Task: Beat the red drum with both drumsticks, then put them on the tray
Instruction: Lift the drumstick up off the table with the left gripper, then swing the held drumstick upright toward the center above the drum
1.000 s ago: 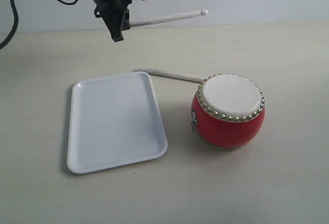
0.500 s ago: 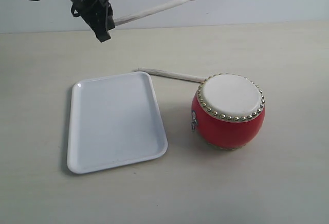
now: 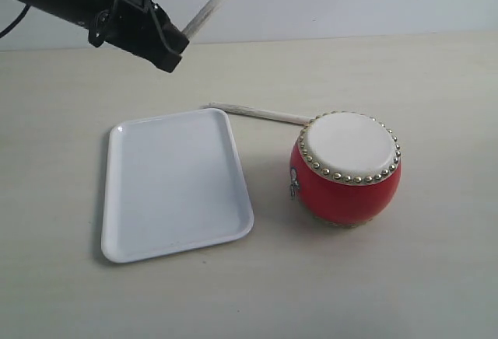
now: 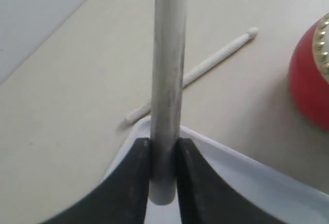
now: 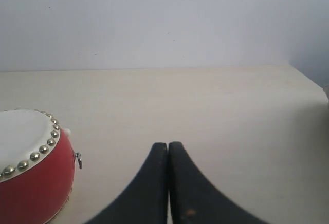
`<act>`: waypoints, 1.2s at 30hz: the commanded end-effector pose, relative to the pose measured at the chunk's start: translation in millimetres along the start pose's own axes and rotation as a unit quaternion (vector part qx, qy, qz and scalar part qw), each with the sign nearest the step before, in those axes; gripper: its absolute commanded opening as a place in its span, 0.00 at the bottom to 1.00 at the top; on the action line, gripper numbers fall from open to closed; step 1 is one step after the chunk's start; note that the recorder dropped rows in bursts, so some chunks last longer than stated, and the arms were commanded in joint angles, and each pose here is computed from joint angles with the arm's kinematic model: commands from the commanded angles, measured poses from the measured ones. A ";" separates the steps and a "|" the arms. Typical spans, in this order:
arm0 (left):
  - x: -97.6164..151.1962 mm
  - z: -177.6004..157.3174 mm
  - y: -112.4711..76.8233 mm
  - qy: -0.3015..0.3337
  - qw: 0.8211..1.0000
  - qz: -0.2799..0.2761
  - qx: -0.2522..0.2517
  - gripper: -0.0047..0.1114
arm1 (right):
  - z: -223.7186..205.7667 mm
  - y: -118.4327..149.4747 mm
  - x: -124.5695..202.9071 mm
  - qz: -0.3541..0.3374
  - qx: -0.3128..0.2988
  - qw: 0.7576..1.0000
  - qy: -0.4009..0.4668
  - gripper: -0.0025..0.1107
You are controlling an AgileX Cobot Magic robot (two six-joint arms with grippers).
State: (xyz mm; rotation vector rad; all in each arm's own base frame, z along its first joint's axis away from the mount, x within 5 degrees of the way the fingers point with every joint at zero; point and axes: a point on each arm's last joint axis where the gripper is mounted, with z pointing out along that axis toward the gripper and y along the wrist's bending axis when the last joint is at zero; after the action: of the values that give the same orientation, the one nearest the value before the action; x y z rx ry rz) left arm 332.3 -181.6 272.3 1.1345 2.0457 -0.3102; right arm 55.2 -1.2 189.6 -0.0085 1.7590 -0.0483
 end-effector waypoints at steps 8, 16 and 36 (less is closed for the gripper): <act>38.8 -0.8 -39.7 -0.092 0.992 -0.045 0.078 0.04 | -1.2 -0.8 -12.7 0.043 0.003 0.996 -0.078 0.02; 32.3 -7.6 -61.4 -0.211 0.959 -0.047 0.181 0.04 | -3.0 -1.5 -21.2 0.175 -0.012 0.976 -0.125 0.02; 29.8 -22.8 -84.4 -0.272 0.908 -0.036 0.316 0.04 | -1.8 2.0 -16.2 0.258 -0.036 0.961 -0.091 0.02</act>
State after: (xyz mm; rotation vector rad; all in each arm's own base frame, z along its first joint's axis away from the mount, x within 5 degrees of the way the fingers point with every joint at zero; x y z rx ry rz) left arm 250.6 -199.4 248.9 1.1538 1.5741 -1.1573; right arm 56.9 0.3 207.8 0.3640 1.5261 0.3515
